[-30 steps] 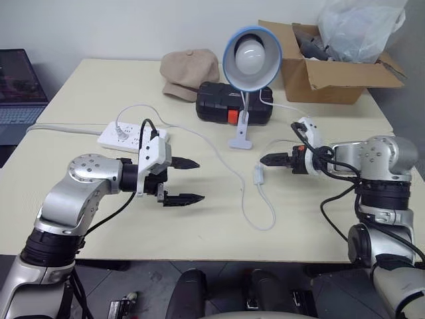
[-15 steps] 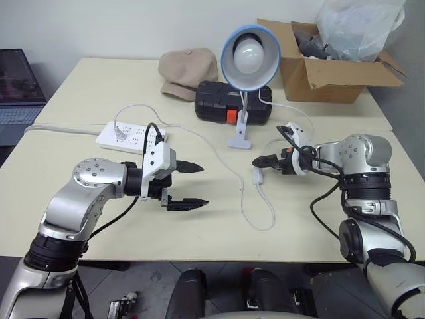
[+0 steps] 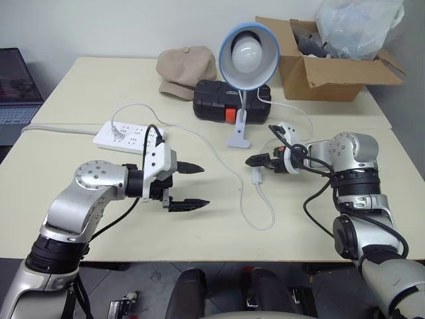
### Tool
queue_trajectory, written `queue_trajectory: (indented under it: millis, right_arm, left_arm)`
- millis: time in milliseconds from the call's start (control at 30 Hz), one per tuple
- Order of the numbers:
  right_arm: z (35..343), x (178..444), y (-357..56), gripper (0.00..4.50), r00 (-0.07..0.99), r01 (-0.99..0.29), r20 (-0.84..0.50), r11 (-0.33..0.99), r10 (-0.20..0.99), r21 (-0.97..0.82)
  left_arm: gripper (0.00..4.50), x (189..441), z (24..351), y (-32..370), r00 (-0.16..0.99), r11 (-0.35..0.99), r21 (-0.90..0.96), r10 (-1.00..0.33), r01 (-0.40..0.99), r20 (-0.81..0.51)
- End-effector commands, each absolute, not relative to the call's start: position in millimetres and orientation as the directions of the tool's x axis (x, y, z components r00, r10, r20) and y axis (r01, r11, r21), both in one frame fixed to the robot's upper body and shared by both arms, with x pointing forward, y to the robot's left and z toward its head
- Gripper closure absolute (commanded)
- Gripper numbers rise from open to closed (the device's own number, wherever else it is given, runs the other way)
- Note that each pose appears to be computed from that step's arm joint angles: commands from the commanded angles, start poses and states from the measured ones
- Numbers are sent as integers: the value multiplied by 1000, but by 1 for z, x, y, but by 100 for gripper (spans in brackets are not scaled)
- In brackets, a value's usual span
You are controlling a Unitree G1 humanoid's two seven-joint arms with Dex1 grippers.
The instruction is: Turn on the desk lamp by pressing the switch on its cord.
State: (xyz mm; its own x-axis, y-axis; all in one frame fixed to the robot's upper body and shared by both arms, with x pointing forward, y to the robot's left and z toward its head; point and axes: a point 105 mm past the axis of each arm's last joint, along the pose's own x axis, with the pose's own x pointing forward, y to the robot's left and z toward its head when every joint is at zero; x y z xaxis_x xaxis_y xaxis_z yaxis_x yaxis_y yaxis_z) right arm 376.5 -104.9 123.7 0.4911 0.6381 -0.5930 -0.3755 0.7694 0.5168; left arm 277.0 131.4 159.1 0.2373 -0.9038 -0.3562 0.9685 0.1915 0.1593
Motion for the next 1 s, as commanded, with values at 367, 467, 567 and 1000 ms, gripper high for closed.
queue_trajectory:
  millis: [367, 467, 567, 1000]
  right_arm:
    - [130, 379, -102, 265, 486, -411, -584, 760, 650, 504]
    - [131, 380, -104, 342, 493, -398, -577, 759, 651, 515]
    - [130, 381, -106, 400, 497, -391, -575, 759, 650, 521]
    - [152, 383, -119, 412, 598, -367, -468, 741, 651, 562]
  left_arm:
    - [0, 273, 168, 128, 241, 177, 207, -909, 962, -341]
    - [0, 273, 168, 128, 238, 175, 206, -909, 963, -341]
    - [0, 273, 167, 128, 238, 174, 207, -909, 963, -342]
    - [0, 290, 178, 147, 317, 236, 254, -881, 938, -351]
